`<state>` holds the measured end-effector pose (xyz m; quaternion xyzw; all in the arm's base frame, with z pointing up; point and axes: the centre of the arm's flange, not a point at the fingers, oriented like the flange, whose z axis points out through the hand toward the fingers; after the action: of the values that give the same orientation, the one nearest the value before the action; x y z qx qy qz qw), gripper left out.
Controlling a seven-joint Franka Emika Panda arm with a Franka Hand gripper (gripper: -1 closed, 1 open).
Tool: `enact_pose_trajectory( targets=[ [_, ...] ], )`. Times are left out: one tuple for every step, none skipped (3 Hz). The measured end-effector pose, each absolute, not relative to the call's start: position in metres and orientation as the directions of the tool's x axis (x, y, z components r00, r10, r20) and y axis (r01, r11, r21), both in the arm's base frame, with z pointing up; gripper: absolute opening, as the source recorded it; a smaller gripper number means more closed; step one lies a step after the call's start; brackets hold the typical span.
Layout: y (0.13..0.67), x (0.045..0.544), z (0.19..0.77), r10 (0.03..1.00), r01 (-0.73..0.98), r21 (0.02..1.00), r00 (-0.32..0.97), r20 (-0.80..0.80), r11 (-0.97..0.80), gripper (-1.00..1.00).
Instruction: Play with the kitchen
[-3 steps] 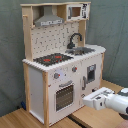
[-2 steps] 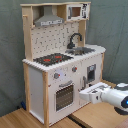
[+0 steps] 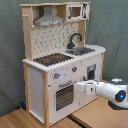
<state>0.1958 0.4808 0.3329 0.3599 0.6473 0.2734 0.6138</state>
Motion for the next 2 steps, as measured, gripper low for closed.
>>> enact_pose_trajectory(
  targets=[
    [0.501,0.205,0.326,0.834,0.116,0.829,-0.001,-0.551,0.548,1.00],
    [0.522,0.216,0.325,0.864,0.092,0.860,-0.003,-0.503,0.501,1.00]
  ],
)
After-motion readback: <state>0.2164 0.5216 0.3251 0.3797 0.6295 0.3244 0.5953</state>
